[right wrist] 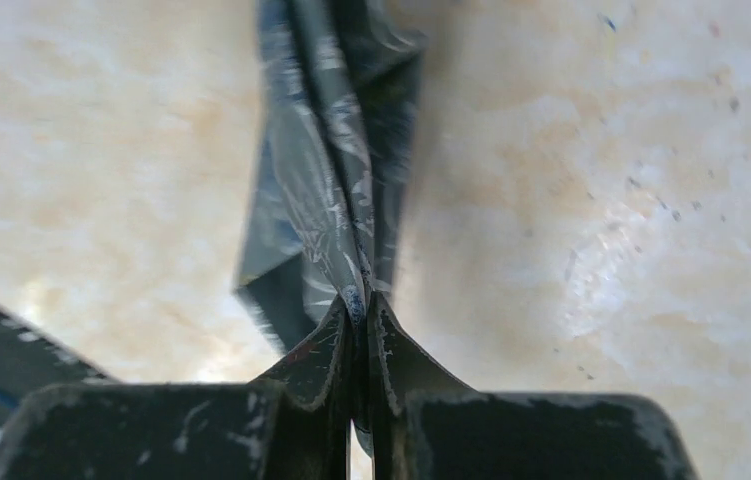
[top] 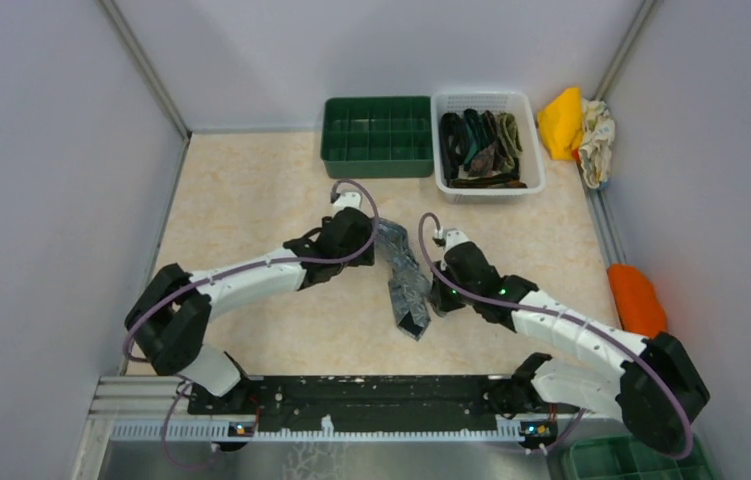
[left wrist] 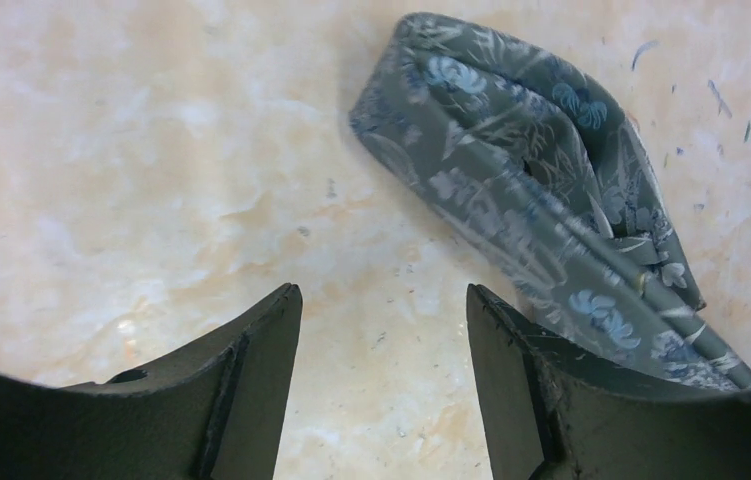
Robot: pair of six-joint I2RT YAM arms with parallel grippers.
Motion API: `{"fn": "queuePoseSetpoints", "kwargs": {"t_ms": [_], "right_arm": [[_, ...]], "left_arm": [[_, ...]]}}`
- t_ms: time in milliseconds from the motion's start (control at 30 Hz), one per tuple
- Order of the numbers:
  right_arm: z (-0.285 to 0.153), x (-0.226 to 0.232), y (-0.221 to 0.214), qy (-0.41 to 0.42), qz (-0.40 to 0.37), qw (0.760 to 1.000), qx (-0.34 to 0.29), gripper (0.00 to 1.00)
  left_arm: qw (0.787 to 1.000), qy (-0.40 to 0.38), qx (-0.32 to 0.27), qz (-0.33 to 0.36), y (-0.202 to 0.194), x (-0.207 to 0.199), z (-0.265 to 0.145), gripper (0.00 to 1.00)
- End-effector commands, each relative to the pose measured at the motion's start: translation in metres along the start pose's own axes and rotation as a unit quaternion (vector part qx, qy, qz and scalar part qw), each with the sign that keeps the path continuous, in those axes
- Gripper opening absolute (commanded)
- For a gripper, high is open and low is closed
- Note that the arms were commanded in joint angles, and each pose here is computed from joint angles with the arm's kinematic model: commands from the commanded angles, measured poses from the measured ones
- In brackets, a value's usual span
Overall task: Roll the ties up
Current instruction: Flatten out the tie at the center of the board.
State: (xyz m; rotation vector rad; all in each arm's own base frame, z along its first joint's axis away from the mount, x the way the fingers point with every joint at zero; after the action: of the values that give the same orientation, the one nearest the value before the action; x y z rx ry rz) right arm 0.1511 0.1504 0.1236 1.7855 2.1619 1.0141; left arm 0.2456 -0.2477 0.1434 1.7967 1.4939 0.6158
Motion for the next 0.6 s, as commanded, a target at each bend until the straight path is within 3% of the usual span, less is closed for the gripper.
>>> {"fn": "queuePoseSetpoints", "kwargs": {"t_ms": [0, 433, 533, 567], "right_arm": [[-0.031, 0.039, 0.036, 0.12, -0.007, 0.992, -0.048, 0.0], [0.04, 0.14, 0.02, 0.271, -0.102, 0.955, 0.069, 0.0], [0.048, 0.149, 0.024, 0.283, -0.117, 0.95, 0.058, 0.29], [0.048, 0.147, 0.026, 0.272, -0.12, 0.954, 0.051, 0.52]], "left_arm": [[0.995, 0.06, -0.044, -0.059, 0.027, 0.026, -0.026, 0.69], [0.971, 0.146, -0.121, -0.147, 0.04, 0.092, -0.07, 0.7], [0.967, 0.153, -0.137, -0.15, 0.04, 0.099, -0.077, 0.71], [0.967, 0.152, -0.14, -0.149, 0.04, 0.1, -0.077, 0.71]]}}
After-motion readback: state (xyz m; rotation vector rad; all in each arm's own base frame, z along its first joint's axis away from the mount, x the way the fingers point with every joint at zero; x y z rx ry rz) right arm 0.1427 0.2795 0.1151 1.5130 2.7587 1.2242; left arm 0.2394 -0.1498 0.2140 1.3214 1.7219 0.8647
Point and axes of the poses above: each gripper's point midway between its finger pads, its own z axis out along the fingers, its own x axis along the line the jaws close on, y = z × x, the point moved 9 cm from there along -z, back along the fingers, and after that the axes turned 4 degrees about z, right-handed, at the moved point
